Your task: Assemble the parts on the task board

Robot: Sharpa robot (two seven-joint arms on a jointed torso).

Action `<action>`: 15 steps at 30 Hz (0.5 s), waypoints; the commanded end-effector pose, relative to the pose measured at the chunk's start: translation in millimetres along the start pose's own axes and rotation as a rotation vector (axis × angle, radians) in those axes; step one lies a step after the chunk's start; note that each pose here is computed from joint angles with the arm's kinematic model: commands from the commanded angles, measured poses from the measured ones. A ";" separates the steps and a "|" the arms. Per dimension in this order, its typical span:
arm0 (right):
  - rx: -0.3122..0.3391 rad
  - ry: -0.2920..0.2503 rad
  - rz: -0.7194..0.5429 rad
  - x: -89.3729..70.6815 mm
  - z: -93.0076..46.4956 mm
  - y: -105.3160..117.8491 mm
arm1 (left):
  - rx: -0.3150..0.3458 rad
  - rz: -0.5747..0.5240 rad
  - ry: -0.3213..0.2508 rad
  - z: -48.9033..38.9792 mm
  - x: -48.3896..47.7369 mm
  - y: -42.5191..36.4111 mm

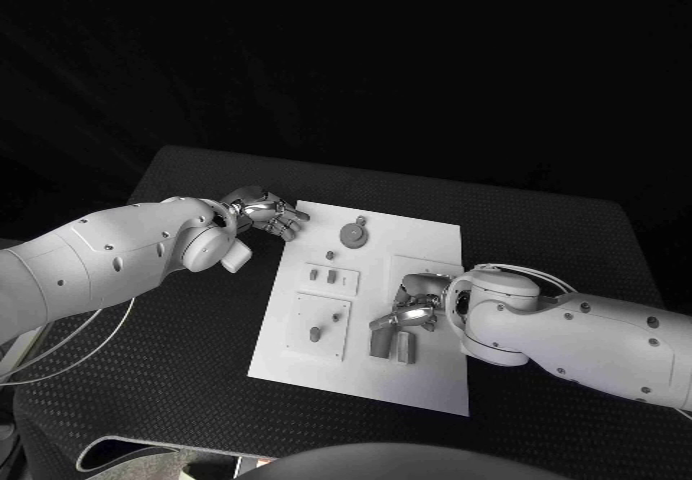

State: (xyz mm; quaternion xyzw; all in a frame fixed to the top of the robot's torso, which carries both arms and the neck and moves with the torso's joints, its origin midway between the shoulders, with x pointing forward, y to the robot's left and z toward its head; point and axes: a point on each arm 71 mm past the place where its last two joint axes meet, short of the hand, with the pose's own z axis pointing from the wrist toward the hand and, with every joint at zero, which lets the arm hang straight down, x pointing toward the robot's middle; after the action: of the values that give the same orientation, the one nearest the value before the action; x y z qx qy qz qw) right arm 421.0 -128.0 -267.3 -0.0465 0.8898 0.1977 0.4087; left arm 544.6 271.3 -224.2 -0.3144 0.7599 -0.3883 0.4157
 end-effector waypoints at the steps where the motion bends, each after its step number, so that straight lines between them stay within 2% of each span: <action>1: 0.009 0.063 0.025 10.0 0.2 0.2 | 0.002 0.005 0.022 0.1 2.6 -1.1; 15: 0.005 0.119 0.099 15.1 -1.1 -0.2 | -0.003 0.009 0.022 0.0 2.4 -0.6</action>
State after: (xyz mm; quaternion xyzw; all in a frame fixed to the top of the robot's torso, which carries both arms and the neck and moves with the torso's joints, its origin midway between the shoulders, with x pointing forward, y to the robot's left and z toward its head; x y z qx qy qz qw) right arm 419.6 -130.4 -269.6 -0.0149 0.8994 0.2043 0.3861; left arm 544.2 271.4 -224.7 -0.3133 0.7628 -0.3857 0.4137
